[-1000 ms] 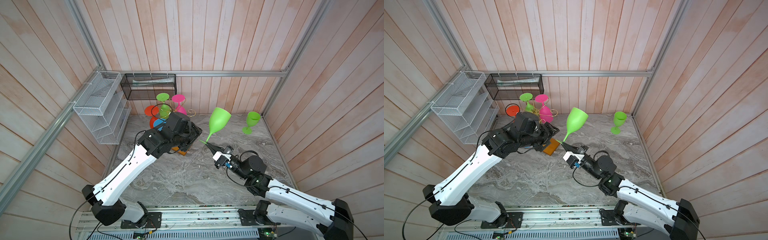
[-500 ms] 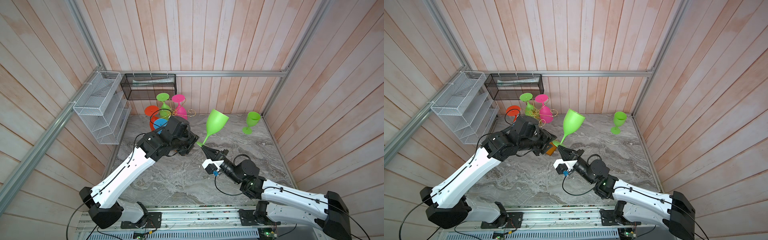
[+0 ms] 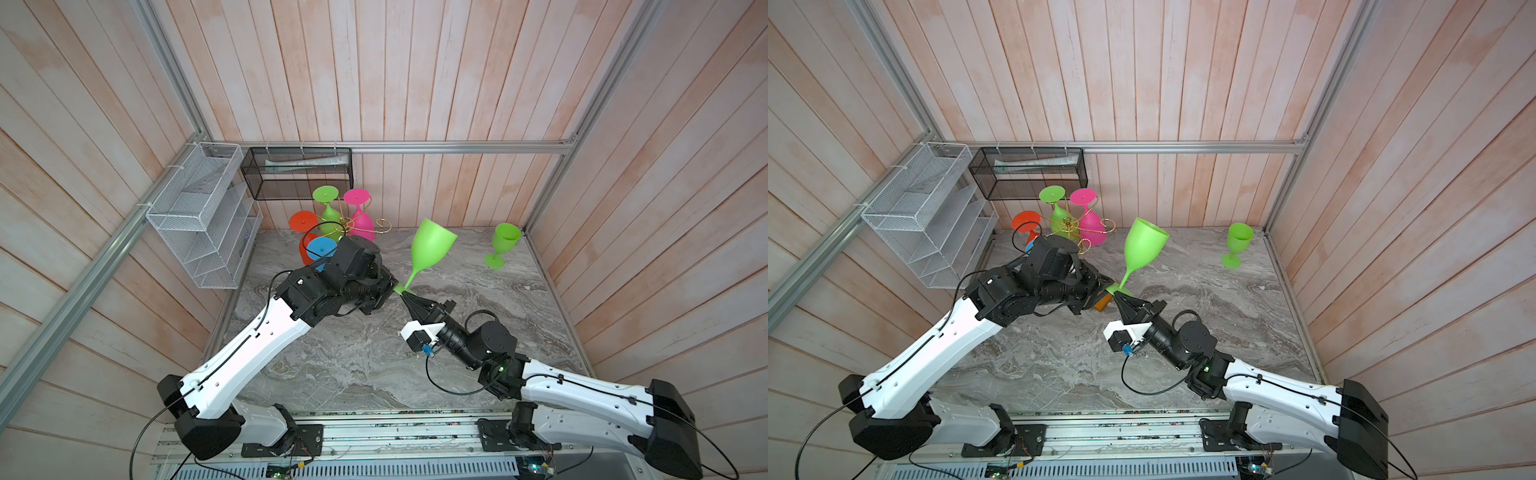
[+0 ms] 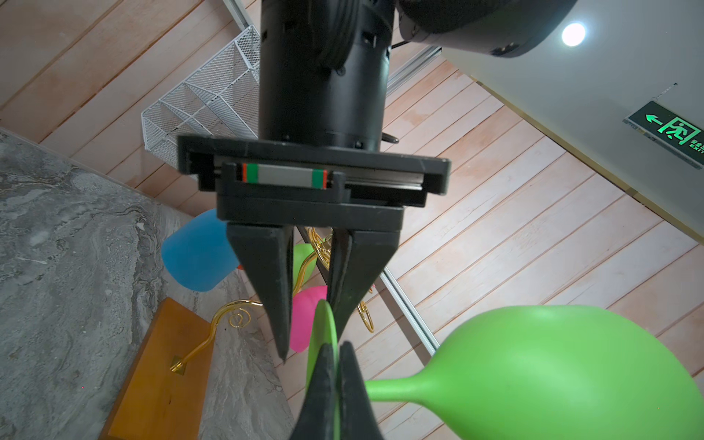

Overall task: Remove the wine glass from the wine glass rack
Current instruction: 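Grasp the green glass stem with the left gripper and open the right gripper, then close the right gripper on the green glass bowl held by the left gripper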

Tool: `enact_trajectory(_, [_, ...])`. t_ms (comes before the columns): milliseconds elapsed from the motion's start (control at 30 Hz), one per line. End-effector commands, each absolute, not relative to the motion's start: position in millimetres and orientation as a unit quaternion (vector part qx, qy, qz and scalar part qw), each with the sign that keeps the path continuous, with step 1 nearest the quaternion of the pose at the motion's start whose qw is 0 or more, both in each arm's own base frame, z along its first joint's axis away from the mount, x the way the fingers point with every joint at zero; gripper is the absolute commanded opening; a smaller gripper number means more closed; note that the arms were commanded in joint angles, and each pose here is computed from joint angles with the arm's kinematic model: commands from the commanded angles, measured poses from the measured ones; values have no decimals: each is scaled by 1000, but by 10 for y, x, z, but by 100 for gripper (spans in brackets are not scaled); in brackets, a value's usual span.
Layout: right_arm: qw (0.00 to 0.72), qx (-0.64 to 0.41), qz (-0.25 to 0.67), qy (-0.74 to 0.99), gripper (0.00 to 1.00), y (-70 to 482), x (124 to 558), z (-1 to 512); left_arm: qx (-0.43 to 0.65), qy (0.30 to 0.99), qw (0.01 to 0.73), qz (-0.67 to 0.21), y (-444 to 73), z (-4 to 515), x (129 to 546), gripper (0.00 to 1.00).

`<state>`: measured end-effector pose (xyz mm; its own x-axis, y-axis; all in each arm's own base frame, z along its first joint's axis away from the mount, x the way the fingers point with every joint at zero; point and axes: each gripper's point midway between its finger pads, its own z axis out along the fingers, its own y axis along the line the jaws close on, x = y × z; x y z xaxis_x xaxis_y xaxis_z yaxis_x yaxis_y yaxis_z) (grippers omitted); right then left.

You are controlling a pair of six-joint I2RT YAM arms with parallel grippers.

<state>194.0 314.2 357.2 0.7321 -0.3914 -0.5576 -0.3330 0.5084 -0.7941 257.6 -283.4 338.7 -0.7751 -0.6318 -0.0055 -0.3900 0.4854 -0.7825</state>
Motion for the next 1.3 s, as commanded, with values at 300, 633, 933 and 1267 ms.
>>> enact_trajectory(300, [796,-473,-14,377,0,3090,1897,3770,-296,844,163,-417,-2786,3418,2550,0])
enact_trajectory(633, [728,-444,147,501,59,2772,1568,3990,-278,840,220,-411,-2597,3381,2567,0])
enact_trajectory(933, [632,-389,253,620,58,2627,1490,4212,-275,837,242,-406,-2325,3059,2394,0])
enact_trajectory(1267, [493,-359,311,728,49,2656,1799,4011,-264,829,275,-410,-2070,2813,2247,0])
